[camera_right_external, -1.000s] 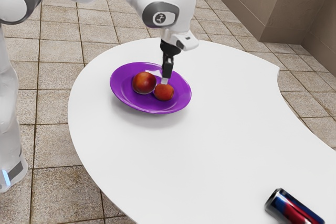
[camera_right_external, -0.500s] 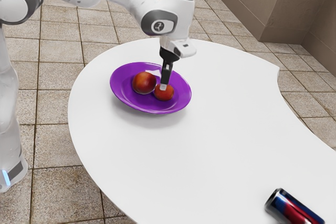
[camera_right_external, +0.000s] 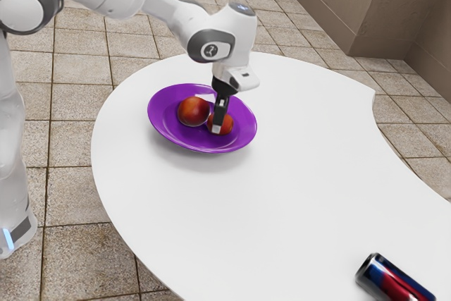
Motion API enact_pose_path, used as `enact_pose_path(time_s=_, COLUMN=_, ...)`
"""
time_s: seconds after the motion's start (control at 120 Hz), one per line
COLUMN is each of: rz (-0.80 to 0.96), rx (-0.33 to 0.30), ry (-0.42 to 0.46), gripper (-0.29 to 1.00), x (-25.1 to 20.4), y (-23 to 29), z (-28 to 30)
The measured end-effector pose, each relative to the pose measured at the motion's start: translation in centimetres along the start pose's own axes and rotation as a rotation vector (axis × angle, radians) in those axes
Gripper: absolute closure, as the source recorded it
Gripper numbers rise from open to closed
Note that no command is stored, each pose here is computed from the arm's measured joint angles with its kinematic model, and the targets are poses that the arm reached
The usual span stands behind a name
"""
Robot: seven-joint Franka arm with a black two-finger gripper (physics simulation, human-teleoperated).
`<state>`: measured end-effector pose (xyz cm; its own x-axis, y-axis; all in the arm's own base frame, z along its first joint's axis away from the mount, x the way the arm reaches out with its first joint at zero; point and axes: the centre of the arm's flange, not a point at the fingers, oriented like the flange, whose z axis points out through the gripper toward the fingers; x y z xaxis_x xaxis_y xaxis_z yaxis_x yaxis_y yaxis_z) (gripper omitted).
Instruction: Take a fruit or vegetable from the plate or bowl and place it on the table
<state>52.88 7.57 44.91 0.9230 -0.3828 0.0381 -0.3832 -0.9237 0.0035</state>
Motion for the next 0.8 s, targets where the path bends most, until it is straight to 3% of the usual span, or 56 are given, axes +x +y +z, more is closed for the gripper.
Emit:
enact_pose_path(time_s=0.133, rz=0.002, rx=-0.001, ry=0.004, gripper=0.01, x=0.2, y=-0.1, z=0.4)
enact_pose_path(time_s=0.308, rz=-0.018, rx=-0.010, ry=0.008, gripper=0.31, x=0.2, y=-0.4, z=1.0)
enact_pose_path(time_s=0.383, rz=-0.029, rx=-0.006, ry=0.011, gripper=0.37, x=0.2, y=-0.6, z=0.9)
enact_pose_path(time_s=0.483, rz=-0.038, rx=0.014, ry=0.034, gripper=0.41, x=0.4, y=-0.8, z=-0.6)
enact_pose_path(time_s=0.675, rz=-0.035, rx=0.113, ry=0.139, gripper=0.42, x=3.1, y=-2.1, z=-9.9)
enact_pose_path(time_s=0.8, rz=-0.042, rx=0.150, ry=0.145, gripper=0.40, x=5.5, y=-3.5, z=-11.8)
